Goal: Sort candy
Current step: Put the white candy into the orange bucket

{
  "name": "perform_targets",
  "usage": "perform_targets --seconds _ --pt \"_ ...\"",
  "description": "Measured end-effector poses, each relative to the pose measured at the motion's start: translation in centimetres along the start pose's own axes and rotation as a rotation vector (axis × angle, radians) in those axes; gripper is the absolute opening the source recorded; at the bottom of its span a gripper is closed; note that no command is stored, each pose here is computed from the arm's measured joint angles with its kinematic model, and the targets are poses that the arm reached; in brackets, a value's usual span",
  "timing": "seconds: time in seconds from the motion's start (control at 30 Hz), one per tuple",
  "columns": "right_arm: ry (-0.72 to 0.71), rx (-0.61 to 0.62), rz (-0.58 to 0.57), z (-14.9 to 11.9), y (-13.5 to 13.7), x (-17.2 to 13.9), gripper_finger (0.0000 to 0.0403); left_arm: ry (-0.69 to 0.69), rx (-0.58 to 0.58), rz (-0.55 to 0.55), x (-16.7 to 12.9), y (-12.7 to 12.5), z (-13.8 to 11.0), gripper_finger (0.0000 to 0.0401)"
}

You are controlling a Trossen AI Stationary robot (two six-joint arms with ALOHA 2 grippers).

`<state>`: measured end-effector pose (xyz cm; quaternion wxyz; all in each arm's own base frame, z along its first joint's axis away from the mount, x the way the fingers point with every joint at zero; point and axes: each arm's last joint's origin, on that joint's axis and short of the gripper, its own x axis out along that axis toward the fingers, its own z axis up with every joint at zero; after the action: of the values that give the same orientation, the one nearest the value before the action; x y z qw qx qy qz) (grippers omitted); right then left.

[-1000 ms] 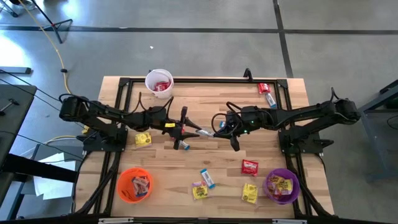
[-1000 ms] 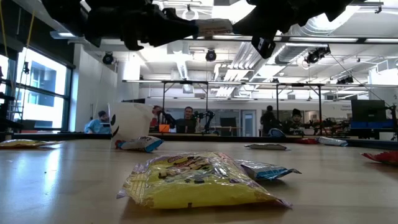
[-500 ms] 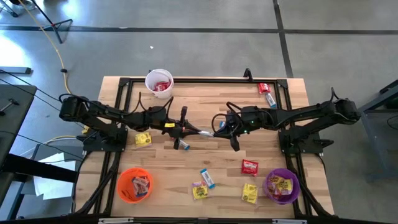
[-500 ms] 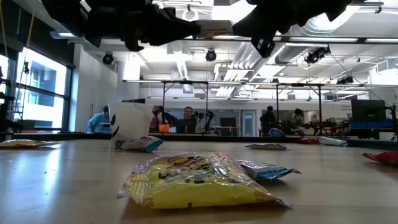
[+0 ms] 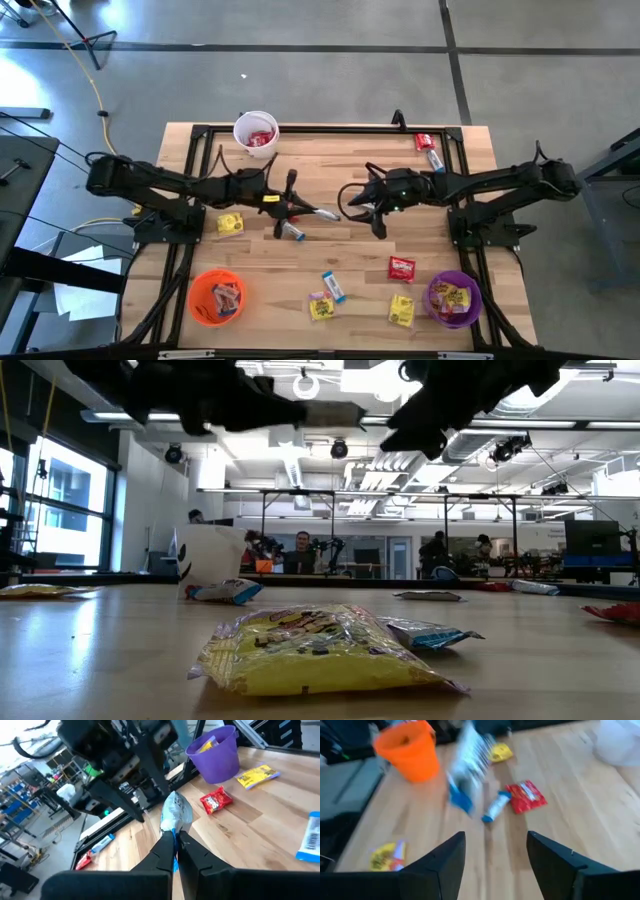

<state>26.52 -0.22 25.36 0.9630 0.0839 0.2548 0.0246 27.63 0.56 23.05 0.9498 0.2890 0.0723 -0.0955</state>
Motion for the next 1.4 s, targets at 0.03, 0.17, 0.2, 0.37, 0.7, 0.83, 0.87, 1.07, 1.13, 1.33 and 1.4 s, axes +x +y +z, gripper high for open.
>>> perform_targets --seconds 0.03,0.17,0.2,0.37,0.7,0.83,0.87,1.07,1.13,1.33,1.4 --pt "0.013 -0.006 -0.016 -0.1 -0.1 -0.1 0.0203 0.015 -0.011 0.001 -0.6 0.0 0.4 0.0000" --pt "0.052 -0.041 -0.076 -0.5 -0.6 -0.2 0.0168 0.154 -0.111 -0.056 -2.9 -0.4 3.1 0.0000" --pt "0.054 -0.052 -0.084 -0.5 -0.6 -0.2 0.0153 0.191 -0.137 -0.069 -3.5 -0.5 4.1 0.0000" --pt "0.059 -0.094 -0.094 -0.6 -0.7 -0.1 0.0074 0.406 -0.246 -0.123 -5.8 -1.9 8.4 0.0000" --pt "0.061 -0.129 -0.096 -0.6 -0.7 -0.1 0.0017 0.819 -0.703 -0.403 -9.1 -6.5 14.0 0.0000" --pt "0.061 -0.126 -0.096 -0.6 -0.7 -0.1 0.0014 0.893 -0.842 -0.507 -9.7 -8.9 15.4 0.0000" --pt "0.061 -0.126 -0.096 -0.6 -0.7 -0.1 0.0011 0.937 -0.878 -0.513 -10.0 -9.4 15.4 0.0000" --pt "0.060 -0.129 -0.134 -0.6 -0.8 -0.1 0.0002 1.211 -0.943 -0.355 -11.6 -11.9 14.4 0.0000" --pt "0.060 -0.129 -0.136 -0.6 -0.8 -0.1 0.0002 1.238 -0.968 -0.334 -11.7 -12.8 13.7 0.0000" --pt "0.061 -0.129 -0.136 -0.6 -0.8 -0.1 0.0001 1.276 -1.017 -0.361 -11.0 -15.7 10.4 0.0000" --pt "0.061 -0.129 -0.136 -0.6 -0.8 -0.1 0.0000 1.283 -1.026 -0.348 -10.9 -16.3 9.2 0.0002"
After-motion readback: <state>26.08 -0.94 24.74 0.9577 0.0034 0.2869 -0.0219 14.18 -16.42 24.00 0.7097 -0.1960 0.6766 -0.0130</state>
